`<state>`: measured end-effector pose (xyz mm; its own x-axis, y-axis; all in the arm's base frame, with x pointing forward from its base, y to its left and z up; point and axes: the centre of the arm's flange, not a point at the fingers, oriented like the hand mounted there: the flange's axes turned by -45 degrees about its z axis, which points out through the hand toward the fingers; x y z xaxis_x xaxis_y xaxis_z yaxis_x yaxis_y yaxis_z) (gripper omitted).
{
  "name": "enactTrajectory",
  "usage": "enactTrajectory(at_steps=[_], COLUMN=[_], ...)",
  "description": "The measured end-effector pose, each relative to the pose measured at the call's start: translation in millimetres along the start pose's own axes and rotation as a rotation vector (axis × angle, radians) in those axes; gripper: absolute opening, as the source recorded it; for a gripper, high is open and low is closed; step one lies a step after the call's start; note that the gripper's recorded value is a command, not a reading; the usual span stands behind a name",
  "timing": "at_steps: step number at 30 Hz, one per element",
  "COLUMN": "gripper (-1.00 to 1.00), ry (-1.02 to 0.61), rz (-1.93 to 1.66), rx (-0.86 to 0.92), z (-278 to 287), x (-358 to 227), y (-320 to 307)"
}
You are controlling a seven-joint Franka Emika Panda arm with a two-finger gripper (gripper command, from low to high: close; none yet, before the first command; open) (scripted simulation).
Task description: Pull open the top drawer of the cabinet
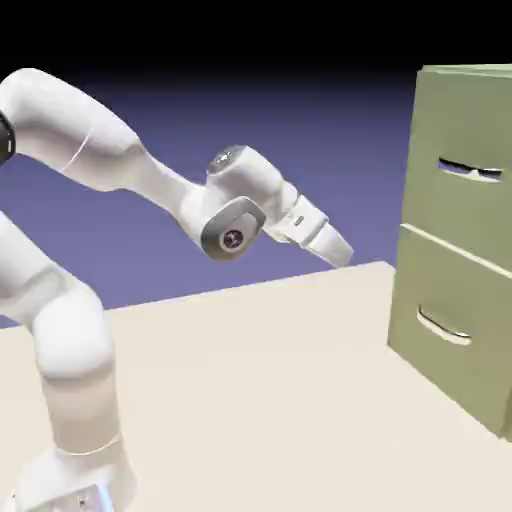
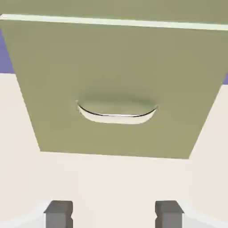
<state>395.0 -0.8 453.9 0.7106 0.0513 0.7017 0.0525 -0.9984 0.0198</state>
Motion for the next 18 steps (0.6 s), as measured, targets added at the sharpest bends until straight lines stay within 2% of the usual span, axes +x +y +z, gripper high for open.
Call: enactTrajectory(at_steps=[18], gripper=[0.0], ry=[-0.219], rz=[-0.034], rx=[0.162], z=[116], x=[-30], y=[73])
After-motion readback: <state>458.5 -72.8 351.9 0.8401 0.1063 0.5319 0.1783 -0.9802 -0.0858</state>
